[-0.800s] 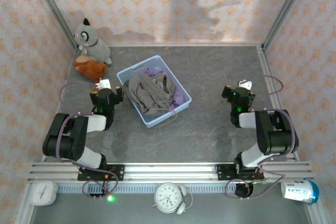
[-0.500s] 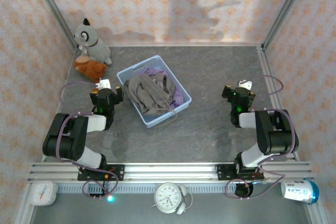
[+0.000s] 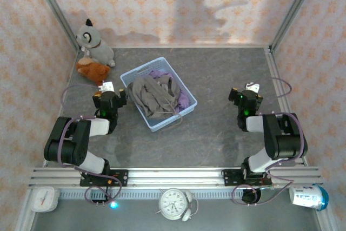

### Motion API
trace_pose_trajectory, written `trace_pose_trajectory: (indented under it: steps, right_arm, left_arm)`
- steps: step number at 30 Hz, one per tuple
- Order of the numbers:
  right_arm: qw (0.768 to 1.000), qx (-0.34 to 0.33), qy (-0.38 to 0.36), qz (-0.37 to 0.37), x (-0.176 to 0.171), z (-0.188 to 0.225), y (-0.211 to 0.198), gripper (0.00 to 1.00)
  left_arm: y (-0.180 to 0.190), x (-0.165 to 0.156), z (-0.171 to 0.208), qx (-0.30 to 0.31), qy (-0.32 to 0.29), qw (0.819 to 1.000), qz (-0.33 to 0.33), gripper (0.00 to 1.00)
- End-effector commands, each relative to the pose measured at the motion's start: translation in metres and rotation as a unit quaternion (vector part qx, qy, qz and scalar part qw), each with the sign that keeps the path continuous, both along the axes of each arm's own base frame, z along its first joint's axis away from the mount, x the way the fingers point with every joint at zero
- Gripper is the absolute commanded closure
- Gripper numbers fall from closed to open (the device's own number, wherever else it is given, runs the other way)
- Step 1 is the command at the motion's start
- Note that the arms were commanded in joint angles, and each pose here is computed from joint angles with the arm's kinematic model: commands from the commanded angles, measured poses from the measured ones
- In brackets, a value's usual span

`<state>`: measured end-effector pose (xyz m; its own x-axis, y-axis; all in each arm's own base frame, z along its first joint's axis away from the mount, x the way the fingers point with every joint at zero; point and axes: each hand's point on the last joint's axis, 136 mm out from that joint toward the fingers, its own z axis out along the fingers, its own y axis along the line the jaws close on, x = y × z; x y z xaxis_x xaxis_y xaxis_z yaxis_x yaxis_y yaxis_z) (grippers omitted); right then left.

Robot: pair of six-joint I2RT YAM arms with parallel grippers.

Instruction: Fold and stack the mixed laundry pile

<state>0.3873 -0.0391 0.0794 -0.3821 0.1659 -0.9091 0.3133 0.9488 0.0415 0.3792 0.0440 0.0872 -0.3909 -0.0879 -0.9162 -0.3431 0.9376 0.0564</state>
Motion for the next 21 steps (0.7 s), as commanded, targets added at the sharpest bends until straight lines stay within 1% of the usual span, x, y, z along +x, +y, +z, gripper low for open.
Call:
trace_pose_trajectory:
  steps: [1,5,8,10,12,14,17,21]
  right_arm:
    - [0.999,0.001,-0.027,-0.018,0.001,0.012,-0.004,0.01]
    - [0.999,0.001,-0.03,-0.017,0.001,0.013,-0.004,0.01]
    - [0.999,0.001,-0.028,-0.025,0.0,0.018,-0.006,0.01]
    - [0.999,-0.001,-0.021,-0.029,-0.002,0.026,-0.008,0.01]
    - [0.999,-0.001,-0.005,-0.034,-0.002,0.035,-0.009,0.01]
    - [0.998,0.006,0.029,-0.047,-0.006,0.042,-0.011,0.01]
    - [0.995,0.03,0.066,-0.069,-0.017,0.05,-0.013,0.01]
    - [0.987,0.103,0.111,-0.047,-0.03,0.061,0.007,0.01]
  left_arm:
    - [0.002,0.004,0.011,0.015,-0.017,1.0,0.007,0.0]
    - [0.002,0.004,0.011,0.015,-0.018,1.0,0.007,0.0]
    - [0.01,0.001,0.018,0.015,-0.022,0.999,0.034,0.0]
    - [0.006,0.002,0.022,0.017,-0.022,0.999,0.022,0.0]
    - [0.009,0.004,0.035,0.018,-0.003,0.999,0.034,0.0]
    - [0.012,0.002,0.048,0.017,0.026,0.998,0.047,0.0]
    - [0.011,0.001,0.079,-0.004,0.012,0.999,0.053,0.0]
    - [0.006,-0.007,0.106,-0.061,0.041,0.995,0.068,0.0]
